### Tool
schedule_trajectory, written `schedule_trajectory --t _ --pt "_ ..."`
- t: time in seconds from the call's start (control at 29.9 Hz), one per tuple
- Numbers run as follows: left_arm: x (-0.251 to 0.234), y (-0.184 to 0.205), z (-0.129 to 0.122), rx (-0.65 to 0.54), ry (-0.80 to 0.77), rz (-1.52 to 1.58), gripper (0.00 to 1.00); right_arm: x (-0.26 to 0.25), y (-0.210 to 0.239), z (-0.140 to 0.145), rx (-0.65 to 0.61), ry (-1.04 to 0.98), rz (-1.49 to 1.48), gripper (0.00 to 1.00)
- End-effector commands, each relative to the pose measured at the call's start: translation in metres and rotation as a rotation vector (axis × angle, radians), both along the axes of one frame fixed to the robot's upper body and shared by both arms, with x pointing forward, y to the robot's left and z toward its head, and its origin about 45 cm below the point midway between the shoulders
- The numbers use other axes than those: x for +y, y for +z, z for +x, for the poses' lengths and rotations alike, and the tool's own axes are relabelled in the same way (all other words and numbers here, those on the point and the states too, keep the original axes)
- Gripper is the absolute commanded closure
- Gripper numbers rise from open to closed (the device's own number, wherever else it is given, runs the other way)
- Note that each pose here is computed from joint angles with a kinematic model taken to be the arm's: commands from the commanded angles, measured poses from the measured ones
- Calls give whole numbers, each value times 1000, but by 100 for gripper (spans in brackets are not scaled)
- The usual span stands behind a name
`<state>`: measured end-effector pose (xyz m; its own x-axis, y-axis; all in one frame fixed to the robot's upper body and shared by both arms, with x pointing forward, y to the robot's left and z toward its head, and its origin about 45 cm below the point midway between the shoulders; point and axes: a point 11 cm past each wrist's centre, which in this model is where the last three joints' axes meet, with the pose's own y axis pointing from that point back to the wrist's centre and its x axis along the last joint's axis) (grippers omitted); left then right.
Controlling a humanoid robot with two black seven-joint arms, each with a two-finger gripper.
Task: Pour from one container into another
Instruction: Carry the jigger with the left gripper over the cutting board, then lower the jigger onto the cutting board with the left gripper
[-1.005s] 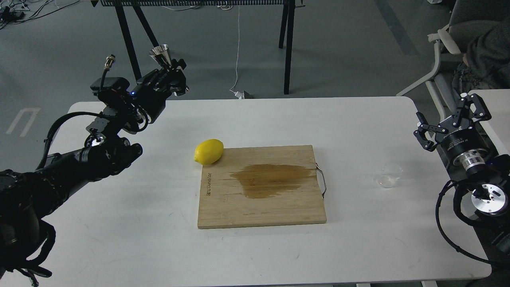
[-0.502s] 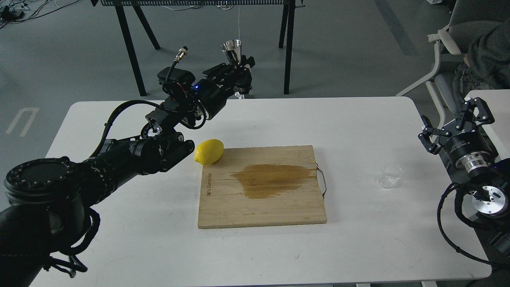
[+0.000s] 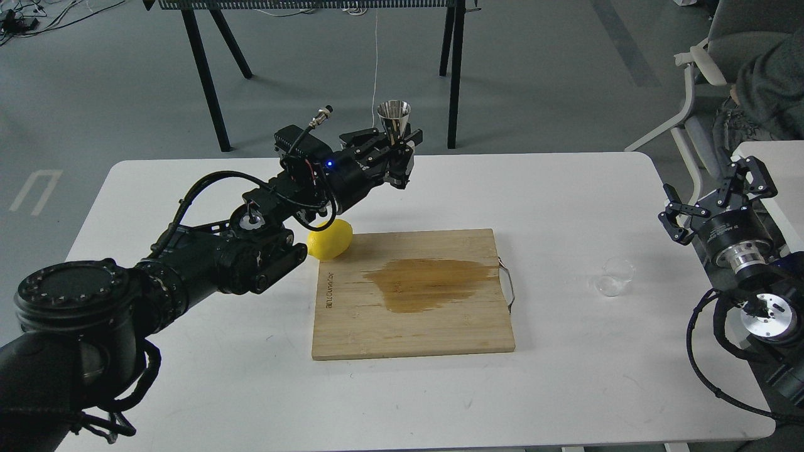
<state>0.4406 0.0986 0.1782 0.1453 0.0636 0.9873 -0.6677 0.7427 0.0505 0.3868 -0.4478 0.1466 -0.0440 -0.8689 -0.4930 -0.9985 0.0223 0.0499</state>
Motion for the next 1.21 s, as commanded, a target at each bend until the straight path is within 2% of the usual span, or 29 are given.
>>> schedule_trajectory --t 0.0,0.54,1.17 --pt "-8 -8 -11 25 -29 -15 76 0 -1 0 3 -2 -2 1" --pt "-19 -63 -67 167 -85 -50 76 2 -3 0 7 5 -1 1" --pt "-10 -99 -97 259 -62 -56 75 4 -5 -1 12 7 0 1"
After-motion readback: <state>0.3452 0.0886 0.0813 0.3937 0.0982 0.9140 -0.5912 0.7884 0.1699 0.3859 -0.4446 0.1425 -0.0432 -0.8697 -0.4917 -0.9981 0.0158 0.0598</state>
